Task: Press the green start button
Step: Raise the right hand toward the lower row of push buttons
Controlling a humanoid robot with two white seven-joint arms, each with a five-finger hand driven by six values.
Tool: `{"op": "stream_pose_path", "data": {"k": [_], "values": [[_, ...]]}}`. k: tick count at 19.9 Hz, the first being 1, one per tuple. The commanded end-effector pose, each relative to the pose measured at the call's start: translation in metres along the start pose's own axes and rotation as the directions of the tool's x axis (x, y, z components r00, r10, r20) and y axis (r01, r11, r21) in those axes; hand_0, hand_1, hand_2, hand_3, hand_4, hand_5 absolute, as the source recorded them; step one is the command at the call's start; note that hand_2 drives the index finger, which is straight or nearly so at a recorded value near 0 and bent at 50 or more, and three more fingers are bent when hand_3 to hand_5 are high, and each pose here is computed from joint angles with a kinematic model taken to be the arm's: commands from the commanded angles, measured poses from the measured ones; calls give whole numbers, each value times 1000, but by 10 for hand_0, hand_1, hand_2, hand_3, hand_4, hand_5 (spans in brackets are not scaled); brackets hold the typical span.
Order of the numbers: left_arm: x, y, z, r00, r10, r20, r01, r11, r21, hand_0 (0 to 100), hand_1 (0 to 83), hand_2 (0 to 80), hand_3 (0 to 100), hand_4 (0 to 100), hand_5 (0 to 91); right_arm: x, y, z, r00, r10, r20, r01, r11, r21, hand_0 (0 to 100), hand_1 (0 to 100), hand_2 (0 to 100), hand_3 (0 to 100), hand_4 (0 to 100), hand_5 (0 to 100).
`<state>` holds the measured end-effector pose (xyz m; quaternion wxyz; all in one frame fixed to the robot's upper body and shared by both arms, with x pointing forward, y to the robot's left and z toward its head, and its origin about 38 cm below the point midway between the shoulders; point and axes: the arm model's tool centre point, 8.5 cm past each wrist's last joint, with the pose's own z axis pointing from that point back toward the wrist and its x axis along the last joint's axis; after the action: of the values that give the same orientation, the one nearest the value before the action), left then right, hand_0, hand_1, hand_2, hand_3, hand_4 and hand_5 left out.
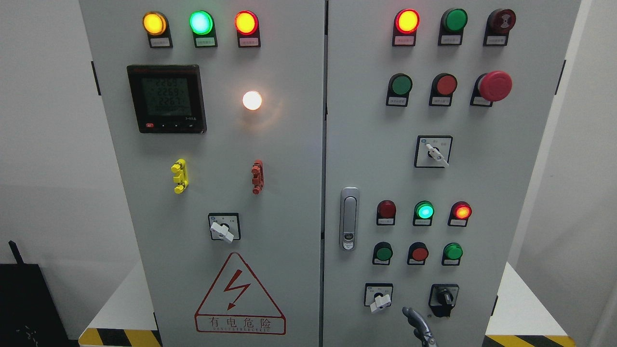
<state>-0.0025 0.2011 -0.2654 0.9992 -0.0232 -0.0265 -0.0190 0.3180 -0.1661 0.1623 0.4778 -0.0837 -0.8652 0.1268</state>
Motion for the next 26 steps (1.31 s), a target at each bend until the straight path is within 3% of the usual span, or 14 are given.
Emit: {"op": "stream_pose_path", "data": {"k": [1,6,18,26], "values": [[0,0,0,1000,0,0,0,1000,0,120,556,0,0,0,0,-3,-16,-15,987,160,18,-159,987,-25,73,235,0,329,320,165],[0,0,0,1000,0,0,0,1000,0,120,556,0,0,0,0,-5,-26,-23,952,304,25,-303,953,-28,107,249,0,446,422,323],[0,0,0,1000,0,0,0,1000,0,120,556,0,0,0,0,-1,-40,-42,808,582,95,-580,813,-46,204,273,0,581,592,658],[0,0,0,1000,0,0,0,1000,0,120,556,0,0,0,0,-1,-38,-56,770,628,108,-628,777,-40,241,272,0,653,648,720]]}}
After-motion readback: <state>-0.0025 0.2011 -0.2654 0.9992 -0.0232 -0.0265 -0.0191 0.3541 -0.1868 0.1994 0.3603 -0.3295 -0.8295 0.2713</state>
